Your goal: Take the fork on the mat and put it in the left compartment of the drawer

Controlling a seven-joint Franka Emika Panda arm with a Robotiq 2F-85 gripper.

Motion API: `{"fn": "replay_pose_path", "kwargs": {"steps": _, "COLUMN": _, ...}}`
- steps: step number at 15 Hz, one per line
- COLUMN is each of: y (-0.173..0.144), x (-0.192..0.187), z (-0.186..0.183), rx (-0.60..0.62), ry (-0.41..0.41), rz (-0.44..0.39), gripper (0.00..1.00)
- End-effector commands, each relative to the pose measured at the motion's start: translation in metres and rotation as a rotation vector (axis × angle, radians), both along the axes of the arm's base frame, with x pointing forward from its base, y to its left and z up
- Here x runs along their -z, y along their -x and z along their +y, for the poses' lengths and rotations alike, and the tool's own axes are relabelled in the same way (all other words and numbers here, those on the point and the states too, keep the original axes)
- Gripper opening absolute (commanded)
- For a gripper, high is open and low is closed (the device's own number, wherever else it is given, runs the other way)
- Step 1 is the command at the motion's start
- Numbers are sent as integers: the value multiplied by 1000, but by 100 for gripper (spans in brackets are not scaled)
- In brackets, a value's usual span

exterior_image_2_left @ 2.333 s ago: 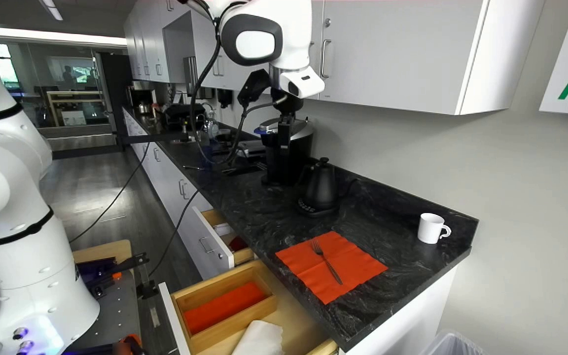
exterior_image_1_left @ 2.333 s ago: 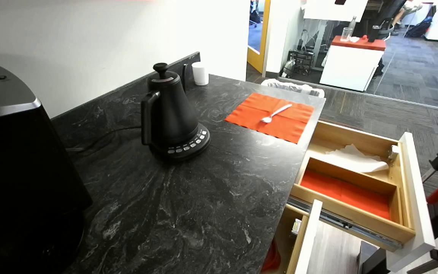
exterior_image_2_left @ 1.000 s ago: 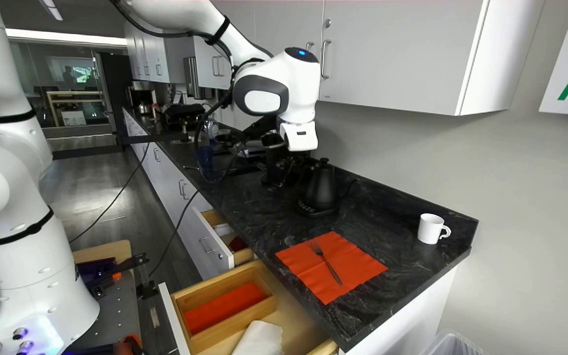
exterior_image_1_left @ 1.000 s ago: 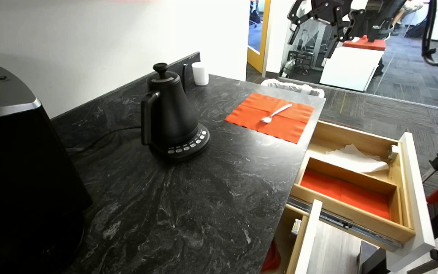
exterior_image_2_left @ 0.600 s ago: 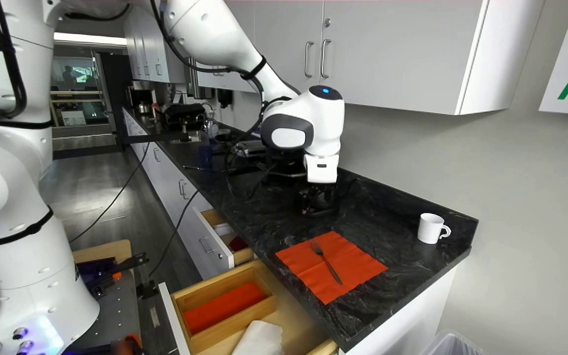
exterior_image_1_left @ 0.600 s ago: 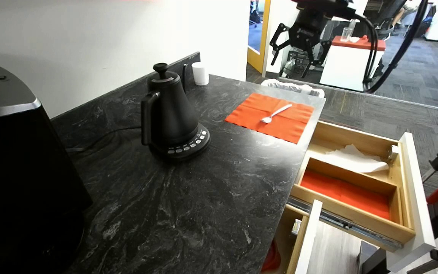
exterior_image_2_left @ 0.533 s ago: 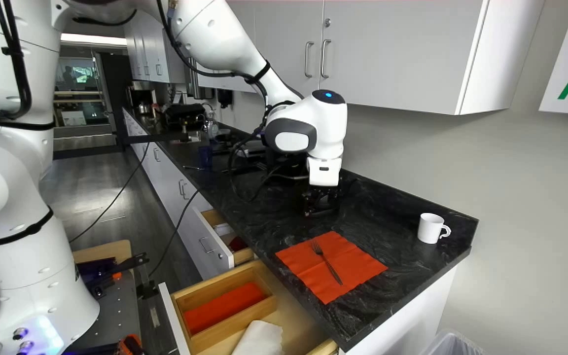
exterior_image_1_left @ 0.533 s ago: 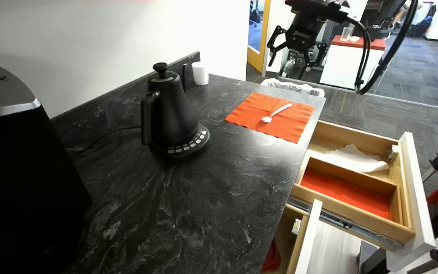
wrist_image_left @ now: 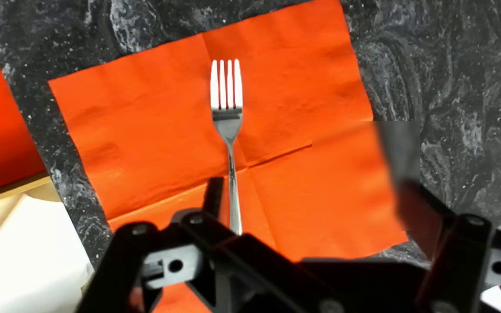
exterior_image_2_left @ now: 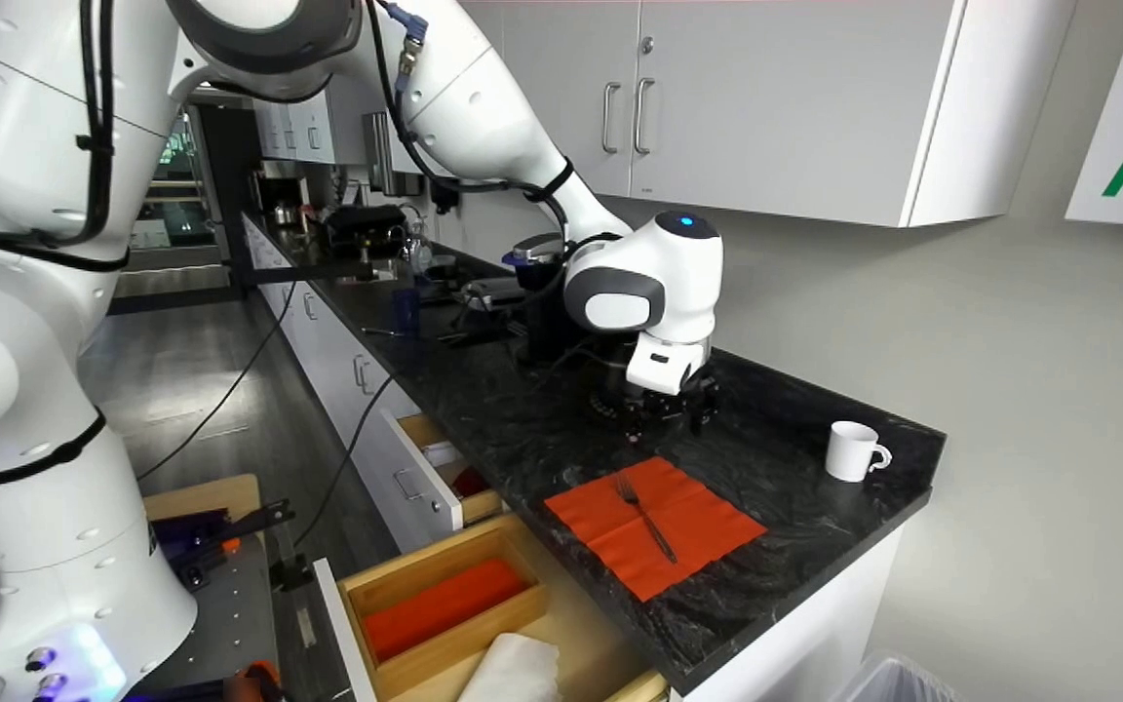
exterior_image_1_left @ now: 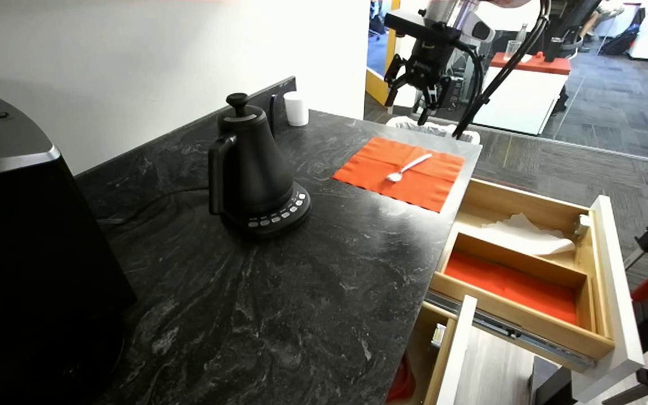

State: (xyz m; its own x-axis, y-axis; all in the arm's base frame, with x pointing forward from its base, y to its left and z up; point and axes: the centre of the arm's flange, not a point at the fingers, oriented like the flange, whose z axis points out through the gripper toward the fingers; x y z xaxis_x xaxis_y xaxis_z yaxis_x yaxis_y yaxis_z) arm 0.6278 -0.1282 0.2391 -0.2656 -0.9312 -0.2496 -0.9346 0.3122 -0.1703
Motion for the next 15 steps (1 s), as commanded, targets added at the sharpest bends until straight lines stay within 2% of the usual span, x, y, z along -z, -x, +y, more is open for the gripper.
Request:
{"fn": "replay_pose_path", "kwargs": {"steps": 1, "y": -11, "x": 14, "z": 1, "rx": 141, "ry": -14, "rz": 60, "gripper": 100}}
{"fn": "replay_pose_path", "kwargs": {"steps": 8, "y": -6, "x": 45, "z": 4, "rx": 235, "ry": -34, "rz": 146, "gripper": 100}}
{"fn": "replay_pose_path", "kwargs": {"steps": 15, "y": 0, "x": 62, "z": 4, "rx": 276, "ry": -48, "rz": 184, "gripper": 100}}
